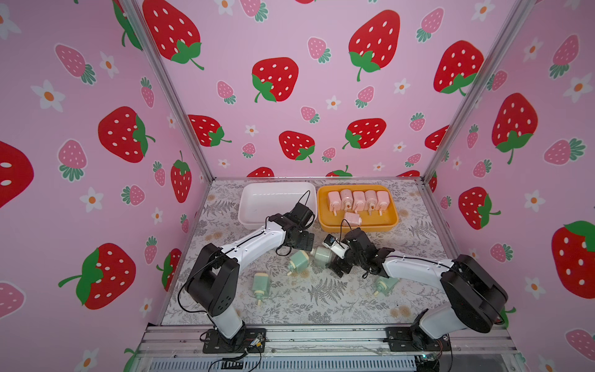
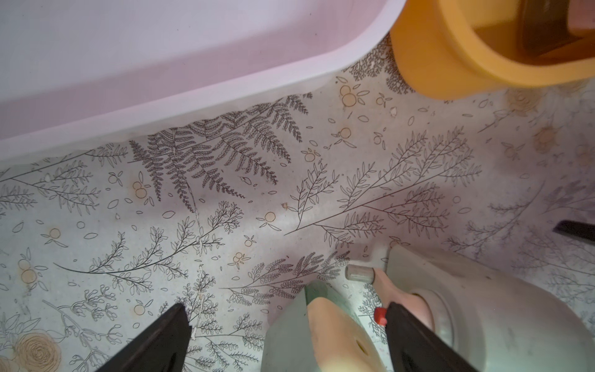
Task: Place the pencil sharpeners by color into the storage box
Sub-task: Pick up the pencil sharpener from the center of the board.
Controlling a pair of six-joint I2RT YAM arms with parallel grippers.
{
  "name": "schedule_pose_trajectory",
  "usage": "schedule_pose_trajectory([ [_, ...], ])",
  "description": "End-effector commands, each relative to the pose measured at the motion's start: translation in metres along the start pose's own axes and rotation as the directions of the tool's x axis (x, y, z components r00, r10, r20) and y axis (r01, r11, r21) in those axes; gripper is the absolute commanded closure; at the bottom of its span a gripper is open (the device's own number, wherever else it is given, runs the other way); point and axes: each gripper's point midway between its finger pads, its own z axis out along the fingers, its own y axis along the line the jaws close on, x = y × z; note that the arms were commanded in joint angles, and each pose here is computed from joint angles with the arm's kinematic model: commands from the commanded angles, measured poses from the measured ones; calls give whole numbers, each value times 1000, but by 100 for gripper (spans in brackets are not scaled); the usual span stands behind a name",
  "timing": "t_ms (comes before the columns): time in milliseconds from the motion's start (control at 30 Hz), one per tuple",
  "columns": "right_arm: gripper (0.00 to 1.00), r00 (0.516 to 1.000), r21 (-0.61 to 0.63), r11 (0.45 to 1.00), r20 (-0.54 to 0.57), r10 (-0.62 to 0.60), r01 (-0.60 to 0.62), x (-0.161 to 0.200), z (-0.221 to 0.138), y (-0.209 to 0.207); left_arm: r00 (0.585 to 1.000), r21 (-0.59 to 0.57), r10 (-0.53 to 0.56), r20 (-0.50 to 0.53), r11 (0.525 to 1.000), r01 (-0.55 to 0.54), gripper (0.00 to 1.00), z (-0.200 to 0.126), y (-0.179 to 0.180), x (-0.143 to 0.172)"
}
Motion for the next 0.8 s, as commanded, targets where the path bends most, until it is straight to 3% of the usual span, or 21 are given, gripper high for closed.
schedule_pose_trajectory([
  [0,3,1000,35,999,28,1,-2,-16,-3,-11,1000,-17,25,9,1000,-25,1,-3,0,-11],
  [200,4,999,67,997,26,33,-35,-16,-6,-18,999,-59,38,23,998,-36,0,-1,5,-18],
  [333,4,999,152,987,12,50,-52,-17,-13,-33,999,-70,49,3,996,-48,0,4,5,-19],
  [500,4,998,213,976,-50,47,-35,-7,-18,-44,997,-22,79,8,997,-78,0,3,-6,-18],
  [767,4,997,368,928,-37,70,-52,-11,-32,-72,990,-6,140,16,990,-140,0,-7,-17,-15],
])
